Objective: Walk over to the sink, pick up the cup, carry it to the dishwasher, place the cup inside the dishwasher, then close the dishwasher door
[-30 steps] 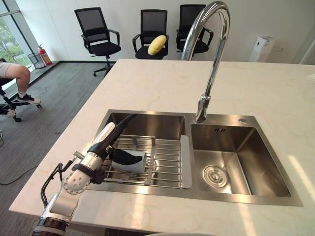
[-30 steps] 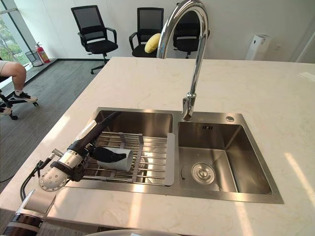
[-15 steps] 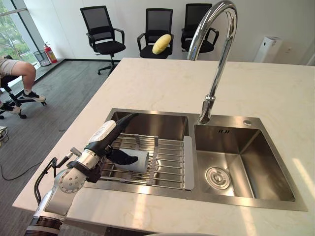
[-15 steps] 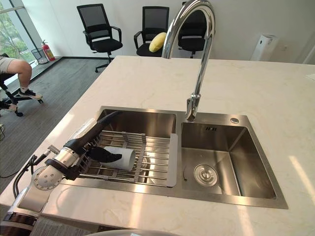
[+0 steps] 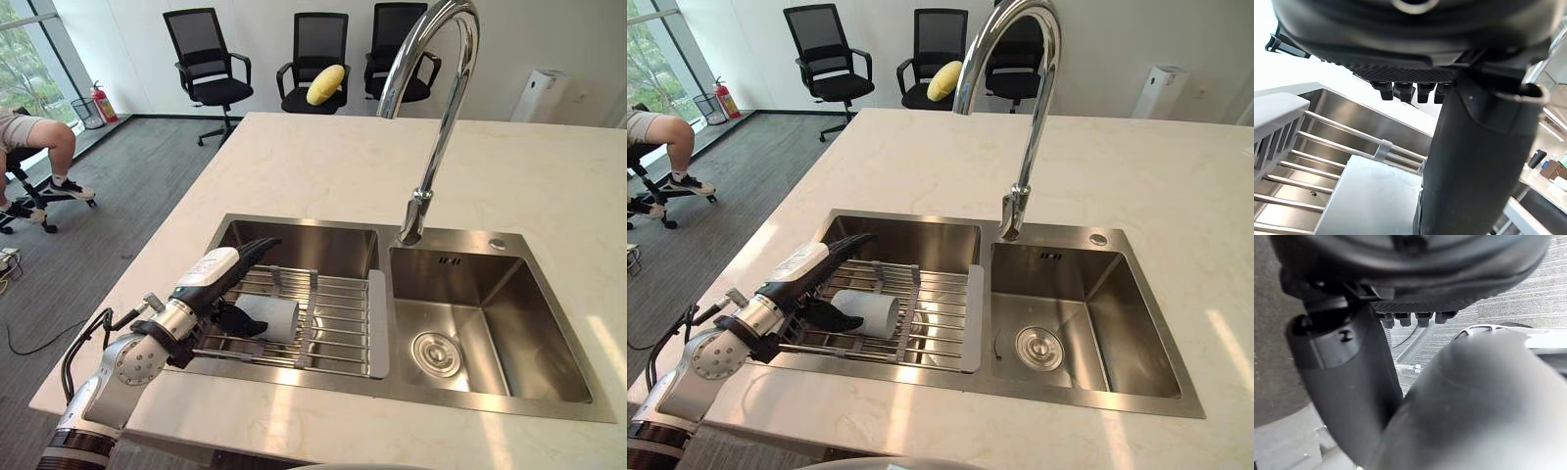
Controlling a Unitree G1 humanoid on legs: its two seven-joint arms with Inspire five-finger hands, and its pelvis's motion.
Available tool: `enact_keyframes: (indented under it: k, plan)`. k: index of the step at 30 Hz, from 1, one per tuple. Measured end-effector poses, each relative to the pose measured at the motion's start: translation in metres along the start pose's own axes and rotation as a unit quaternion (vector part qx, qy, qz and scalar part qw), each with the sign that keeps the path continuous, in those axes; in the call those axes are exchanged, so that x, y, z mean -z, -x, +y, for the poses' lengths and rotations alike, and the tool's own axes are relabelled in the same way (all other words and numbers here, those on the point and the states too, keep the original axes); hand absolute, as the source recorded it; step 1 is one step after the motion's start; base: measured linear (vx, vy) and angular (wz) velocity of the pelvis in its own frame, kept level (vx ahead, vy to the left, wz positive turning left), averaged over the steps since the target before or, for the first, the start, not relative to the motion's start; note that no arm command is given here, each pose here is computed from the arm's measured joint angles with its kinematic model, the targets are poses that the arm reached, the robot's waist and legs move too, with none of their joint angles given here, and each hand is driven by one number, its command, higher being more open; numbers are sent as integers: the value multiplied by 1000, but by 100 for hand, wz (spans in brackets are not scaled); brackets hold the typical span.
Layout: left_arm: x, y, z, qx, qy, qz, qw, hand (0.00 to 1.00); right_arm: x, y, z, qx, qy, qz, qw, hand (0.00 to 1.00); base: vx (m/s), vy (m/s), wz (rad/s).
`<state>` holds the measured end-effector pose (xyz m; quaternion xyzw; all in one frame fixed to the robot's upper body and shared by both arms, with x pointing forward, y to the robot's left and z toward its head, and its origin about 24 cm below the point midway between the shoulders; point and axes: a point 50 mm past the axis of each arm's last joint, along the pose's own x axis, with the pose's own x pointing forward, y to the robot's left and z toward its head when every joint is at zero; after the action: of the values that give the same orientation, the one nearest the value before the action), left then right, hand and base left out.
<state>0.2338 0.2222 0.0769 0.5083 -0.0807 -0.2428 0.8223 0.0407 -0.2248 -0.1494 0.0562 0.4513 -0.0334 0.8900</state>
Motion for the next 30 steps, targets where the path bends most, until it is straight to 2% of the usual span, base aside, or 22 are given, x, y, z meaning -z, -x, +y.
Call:
enact_keyframes:
  k: [7,22,30]
  plan:
    - [-7,-5,-20,58,-20,-12,998,100,-1,0,-2,-3,4,3,1000,100,0,0,-1]
    - [-8,-9,-24,85,-39,-6,996,100,-4,-1,-6,-11,16,7,1000,100,0,0,-2]
    - [11,-10,-31,98,-29,48,994,100,-4,-2,-5,-17,23,13,1000,100,3,-2,-2]
